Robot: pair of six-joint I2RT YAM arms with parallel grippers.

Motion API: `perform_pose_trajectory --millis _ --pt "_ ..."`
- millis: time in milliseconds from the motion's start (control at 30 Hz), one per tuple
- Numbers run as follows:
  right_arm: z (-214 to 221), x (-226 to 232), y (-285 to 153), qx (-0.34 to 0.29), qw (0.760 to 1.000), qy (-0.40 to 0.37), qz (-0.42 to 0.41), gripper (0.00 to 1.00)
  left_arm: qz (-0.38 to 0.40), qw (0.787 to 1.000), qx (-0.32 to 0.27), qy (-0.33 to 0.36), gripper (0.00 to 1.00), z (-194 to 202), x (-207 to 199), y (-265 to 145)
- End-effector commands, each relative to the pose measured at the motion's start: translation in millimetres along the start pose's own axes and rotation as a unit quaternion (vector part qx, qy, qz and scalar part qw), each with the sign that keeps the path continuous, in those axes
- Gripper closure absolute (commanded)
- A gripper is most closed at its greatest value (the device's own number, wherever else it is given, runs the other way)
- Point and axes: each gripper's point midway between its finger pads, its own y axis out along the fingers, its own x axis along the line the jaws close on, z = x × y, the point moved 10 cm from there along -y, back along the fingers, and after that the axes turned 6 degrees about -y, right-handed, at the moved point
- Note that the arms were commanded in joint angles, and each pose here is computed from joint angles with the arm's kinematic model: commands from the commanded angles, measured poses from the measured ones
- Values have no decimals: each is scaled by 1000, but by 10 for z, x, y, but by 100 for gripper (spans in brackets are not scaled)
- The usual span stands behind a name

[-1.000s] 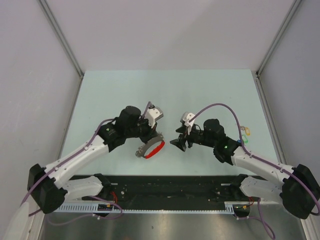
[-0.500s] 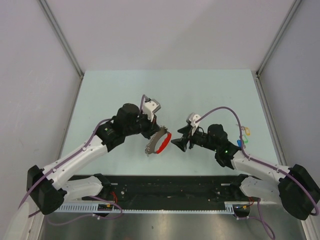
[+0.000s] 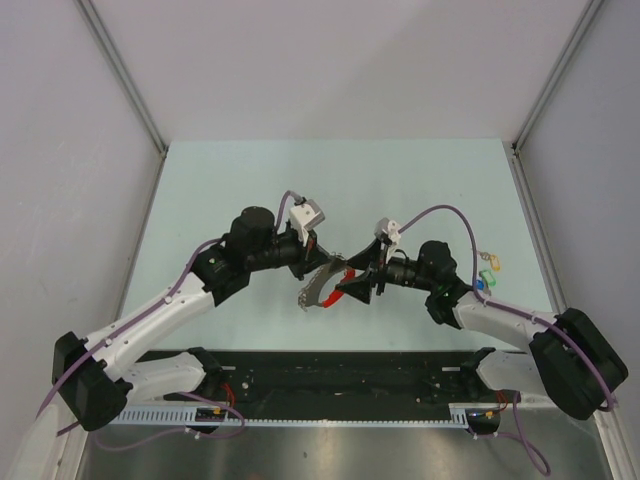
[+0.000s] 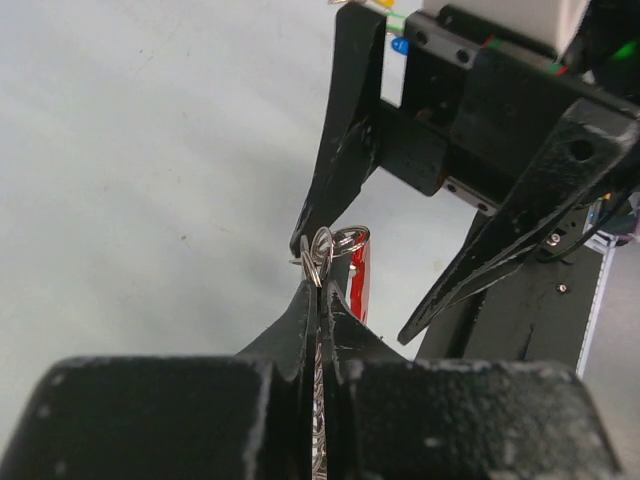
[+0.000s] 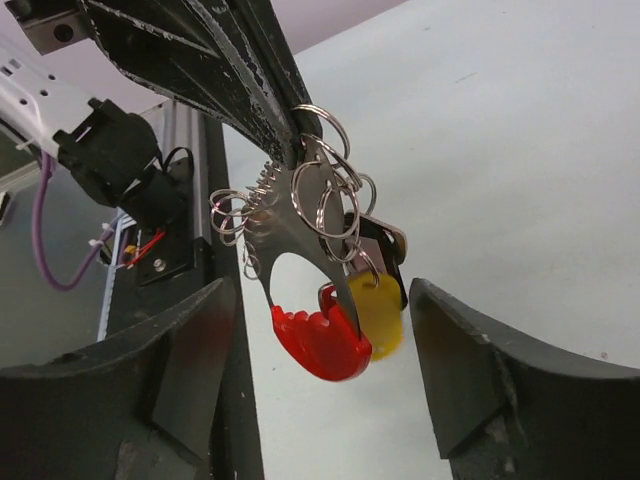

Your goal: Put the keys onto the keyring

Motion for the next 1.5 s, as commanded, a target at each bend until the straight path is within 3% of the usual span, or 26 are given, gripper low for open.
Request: perform_pose_trajectory --millis 0,67,100,167,200,267,600,933,1133,1333,1367,1467 --pt "-139 40 64 -34 998 -7 -47 28 42 998 -42 24 100 -144 -83 -19" --pt "-148 26 78 -36 998 -10 -49 37 43 998 -42 21 99 -139 -88 -20" --pt "-140 23 83 -34 998 -10 -51 52 44 998 -40 20 100 -132 -87 -17" --pt "-135 -4 71 -30 998 -15 -45 72 40 998 -34 17 100 -133 -91 -38" --pt "-146 -5 60 -30 999 -19 -42 88 31 999 -35 15 100 -141 -80 -48" --pt "-136 -27 37 -21 999 -33 -31 100 21 999 -27 8 100 -137 -82 -77" --pt "-196 -59 -64 24 991 -114 73 100 -40 999 1 -32 100 -135 -30 -180" --pt "-247 -70 -114 43 957 -169 234 100 -63 996 16 -58 99 -157 -31 -222" --pt "-251 -40 -83 40 955 -179 234 100 -61 995 21 -71 100 -216 -45 -230" --pt "-205 -3 -57 48 961 -174 210 100 -73 994 -11 -82 99 -182 -19 -222" --pt "-204 1 -55 48 961 -174 209 100 -76 992 -17 -97 97 -157 -17 -210" --pt "-218 7 -55 44 962 -170 210 100 -67 987 -58 -134 72 -94 -26 -171"
